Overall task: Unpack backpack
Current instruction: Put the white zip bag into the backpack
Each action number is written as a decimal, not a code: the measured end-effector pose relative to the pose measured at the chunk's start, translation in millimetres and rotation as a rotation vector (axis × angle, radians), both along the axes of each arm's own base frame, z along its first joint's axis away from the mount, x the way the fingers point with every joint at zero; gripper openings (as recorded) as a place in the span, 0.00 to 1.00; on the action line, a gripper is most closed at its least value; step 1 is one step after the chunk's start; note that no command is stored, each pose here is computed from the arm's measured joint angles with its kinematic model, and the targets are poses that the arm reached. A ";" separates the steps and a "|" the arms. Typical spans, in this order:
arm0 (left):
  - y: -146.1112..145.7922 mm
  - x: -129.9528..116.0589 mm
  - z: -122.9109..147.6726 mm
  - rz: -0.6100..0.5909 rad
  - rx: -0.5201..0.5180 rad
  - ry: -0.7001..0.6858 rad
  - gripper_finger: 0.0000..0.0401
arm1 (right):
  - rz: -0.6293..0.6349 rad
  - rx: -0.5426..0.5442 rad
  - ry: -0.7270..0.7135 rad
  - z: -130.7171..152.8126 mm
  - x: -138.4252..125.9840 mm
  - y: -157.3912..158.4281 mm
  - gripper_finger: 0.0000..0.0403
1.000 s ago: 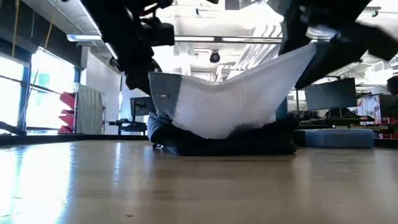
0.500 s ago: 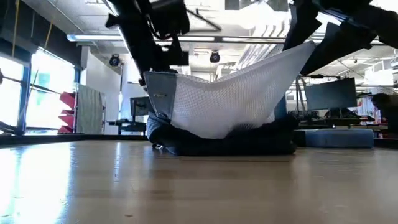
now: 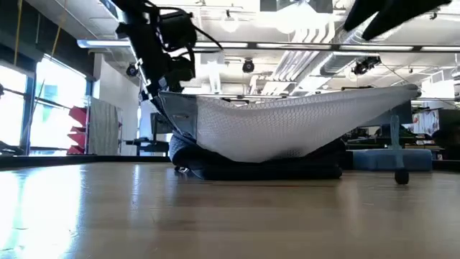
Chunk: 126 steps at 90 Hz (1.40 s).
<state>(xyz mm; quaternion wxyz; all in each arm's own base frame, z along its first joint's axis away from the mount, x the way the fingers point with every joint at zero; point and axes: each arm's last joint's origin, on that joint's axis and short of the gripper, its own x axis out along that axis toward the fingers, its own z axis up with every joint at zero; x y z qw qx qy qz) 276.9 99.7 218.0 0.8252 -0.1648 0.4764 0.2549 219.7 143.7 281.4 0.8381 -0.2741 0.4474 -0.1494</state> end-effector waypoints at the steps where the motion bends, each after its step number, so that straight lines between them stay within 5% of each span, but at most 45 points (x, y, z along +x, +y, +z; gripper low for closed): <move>1: 0.6 -0.8 -0.1 -0.002 -0.004 -0.018 0.15 | -0.001 0.004 -0.007 1.1 -0.9 0.0 0.65; 21: 5.0 -8.9 -29.0 -0.009 -0.063 -0.296 0.17 | 0.022 0.041 -0.075 9.0 -5.5 5.0 0.65; 41: 5.1 -7.3 -52.8 0.017 -0.075 -0.515 0.29 | 0.026 0.044 -0.079 9.2 -4.8 5.4 0.65; 66: 9.5 1.0 -50.9 0.008 0.061 -0.642 0.40 | -0.003 0.058 -0.100 10.0 2.2 -0.3 0.65; 94: 14.4 1.3 -59.8 0.157 0.116 -0.605 0.40 | 0.019 0.082 -0.107 10.9 6.4 0.6 0.65; 126: 18.0 8.0 -44.3 0.102 0.200 -0.754 0.35 | 0.086 0.148 -0.090 -0.6 14.5 5.4 0.65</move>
